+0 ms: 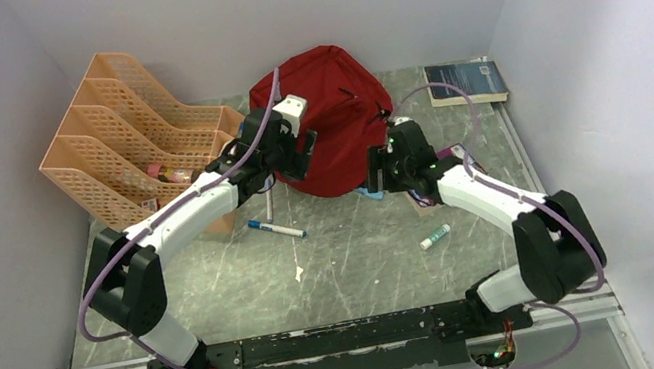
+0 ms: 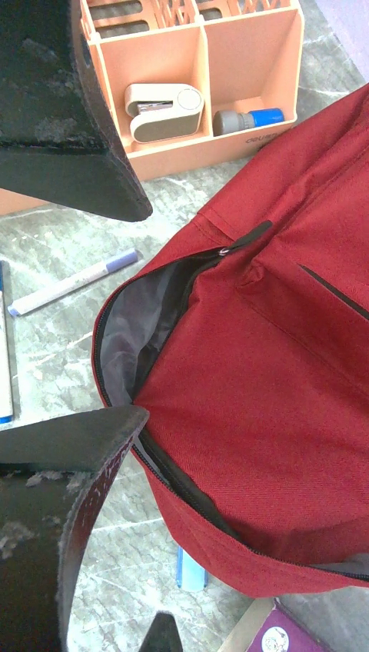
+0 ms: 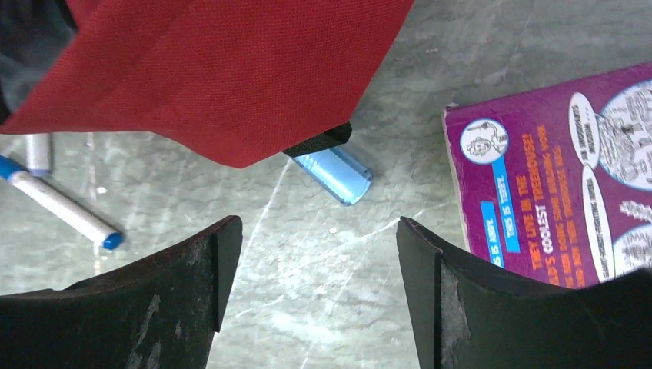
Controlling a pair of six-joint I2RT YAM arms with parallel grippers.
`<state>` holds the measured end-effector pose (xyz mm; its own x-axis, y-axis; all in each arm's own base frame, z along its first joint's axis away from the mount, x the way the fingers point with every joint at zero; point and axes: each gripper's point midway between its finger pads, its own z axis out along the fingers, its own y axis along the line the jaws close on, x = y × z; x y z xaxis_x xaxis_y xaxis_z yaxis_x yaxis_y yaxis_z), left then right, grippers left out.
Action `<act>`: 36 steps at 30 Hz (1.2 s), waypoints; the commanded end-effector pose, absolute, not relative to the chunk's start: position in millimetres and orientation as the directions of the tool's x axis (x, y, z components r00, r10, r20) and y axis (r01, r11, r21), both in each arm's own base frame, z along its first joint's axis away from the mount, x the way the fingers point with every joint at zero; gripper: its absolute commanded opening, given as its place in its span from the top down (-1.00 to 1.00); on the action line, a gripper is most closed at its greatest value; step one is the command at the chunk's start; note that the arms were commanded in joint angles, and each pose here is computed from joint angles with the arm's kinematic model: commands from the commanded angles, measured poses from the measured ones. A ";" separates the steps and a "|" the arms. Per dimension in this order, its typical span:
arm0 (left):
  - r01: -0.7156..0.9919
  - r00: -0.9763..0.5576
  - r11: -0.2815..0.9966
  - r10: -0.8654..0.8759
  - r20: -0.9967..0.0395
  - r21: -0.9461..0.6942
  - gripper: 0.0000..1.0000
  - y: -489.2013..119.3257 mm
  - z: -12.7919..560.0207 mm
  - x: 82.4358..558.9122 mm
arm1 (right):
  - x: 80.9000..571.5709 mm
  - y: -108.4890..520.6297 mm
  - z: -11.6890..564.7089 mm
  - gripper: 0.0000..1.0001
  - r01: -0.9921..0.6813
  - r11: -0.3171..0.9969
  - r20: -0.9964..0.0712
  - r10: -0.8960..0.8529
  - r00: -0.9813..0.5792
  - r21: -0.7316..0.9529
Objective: Pack the student bag
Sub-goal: Move the stationery to the center of the board.
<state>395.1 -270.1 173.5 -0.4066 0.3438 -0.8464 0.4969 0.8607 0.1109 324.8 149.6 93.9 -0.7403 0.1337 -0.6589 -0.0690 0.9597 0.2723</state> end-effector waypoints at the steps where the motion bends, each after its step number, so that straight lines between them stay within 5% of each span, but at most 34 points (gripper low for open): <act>1: 0.495 -0.390 0.861 0.340 -0.856 0.117 -0.87 -273.8 181.7 397.9 | 344.6 160.9 89.2 -0.55 -0.193 0.959 -0.699 0.007 -0.715 0.207; 28: 0.490 -0.390 0.861 0.354 -0.850 0.134 -0.89 -271.7 178.2 399.0 | 352.2 178.3 17.1 -0.23 -0.335 0.936 -0.592 -0.213 -0.777 0.104; 36: 0.489 -0.392 0.861 0.358 -0.847 0.137 -0.89 -271.3 176.9 399.3 | 339.3 180.6 6.3 0.11 -0.357 0.934 -0.553 -0.290 -0.781 0.015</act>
<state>395.8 -268.8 173.1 -0.4068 0.3463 -0.8453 0.4917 0.8629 0.1169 349.0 183.0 15.8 -0.7687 -0.2344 -0.5951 -0.3454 0.9352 0.0778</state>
